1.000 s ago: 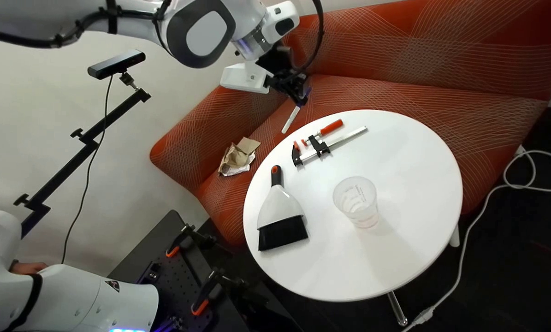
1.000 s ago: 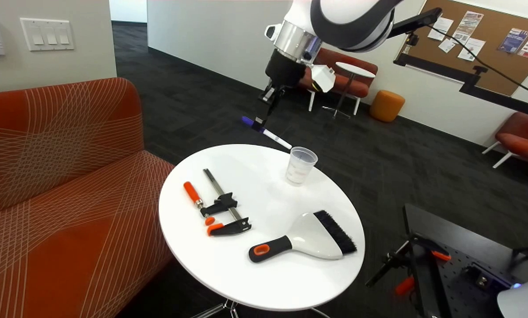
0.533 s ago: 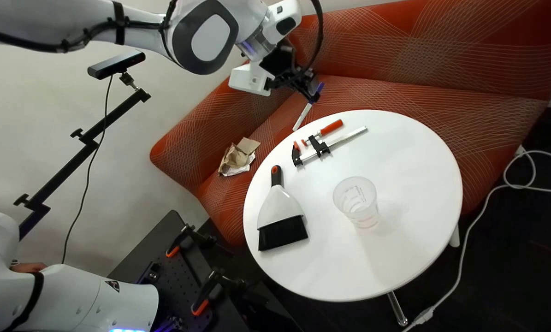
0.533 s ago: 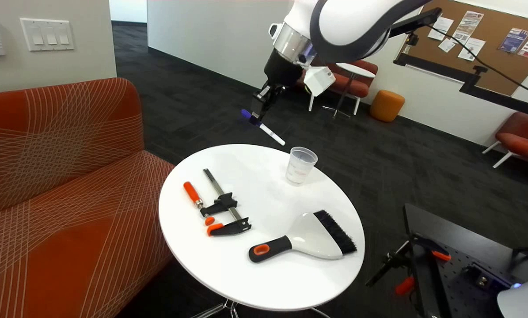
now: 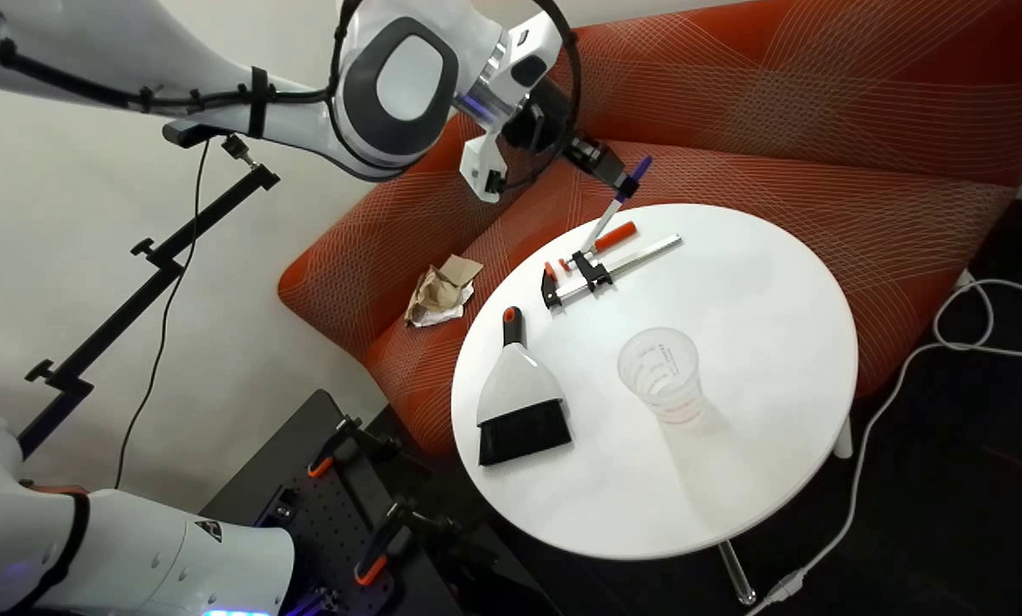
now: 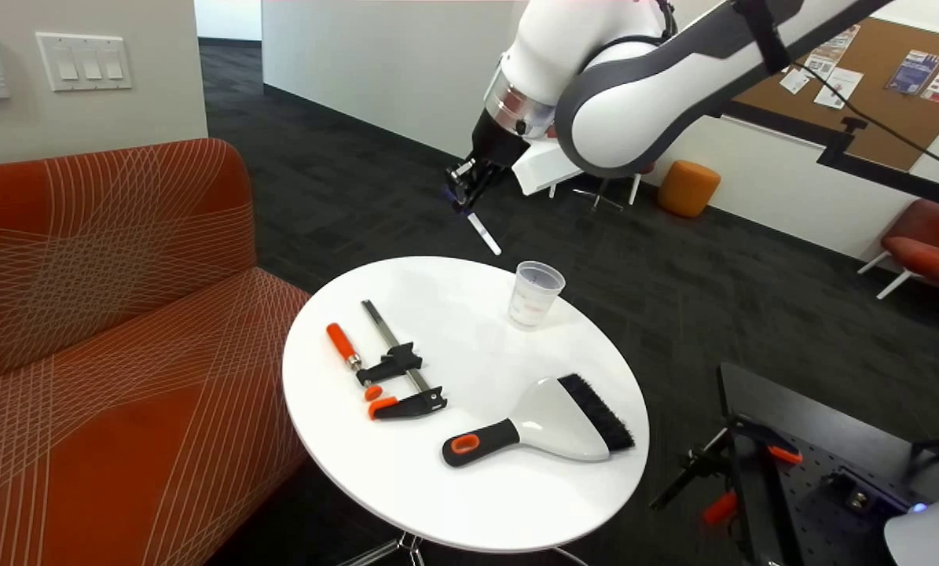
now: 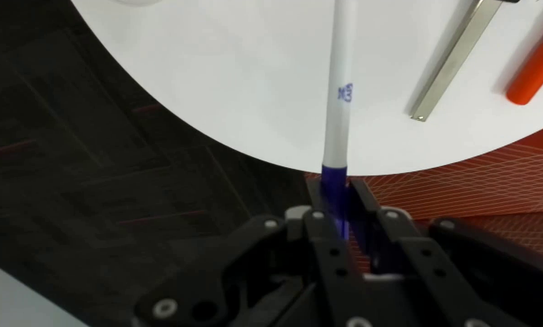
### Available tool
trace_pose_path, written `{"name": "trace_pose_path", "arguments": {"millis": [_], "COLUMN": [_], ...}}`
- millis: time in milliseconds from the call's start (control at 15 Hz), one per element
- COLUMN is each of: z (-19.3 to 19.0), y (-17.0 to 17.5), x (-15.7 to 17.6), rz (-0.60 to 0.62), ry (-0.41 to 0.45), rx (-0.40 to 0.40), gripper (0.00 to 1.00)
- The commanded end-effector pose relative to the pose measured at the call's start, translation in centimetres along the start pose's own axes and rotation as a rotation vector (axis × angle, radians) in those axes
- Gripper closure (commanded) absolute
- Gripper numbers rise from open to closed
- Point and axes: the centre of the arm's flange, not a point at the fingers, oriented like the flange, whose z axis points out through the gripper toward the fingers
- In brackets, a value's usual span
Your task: Put the marker in the cup
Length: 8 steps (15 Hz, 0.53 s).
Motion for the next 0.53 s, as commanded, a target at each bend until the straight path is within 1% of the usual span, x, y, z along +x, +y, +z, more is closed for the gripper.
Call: {"name": "trace_pose_path", "arguments": {"millis": [0,467], "z": [0.5,1.7], "y": [0.4,3.0], "x": [0.1,1.0], "rz": [0.126,0.353], "ry": [0.033,0.108], "rx": [-0.110,-0.287], "gripper": [0.96,0.96]}}
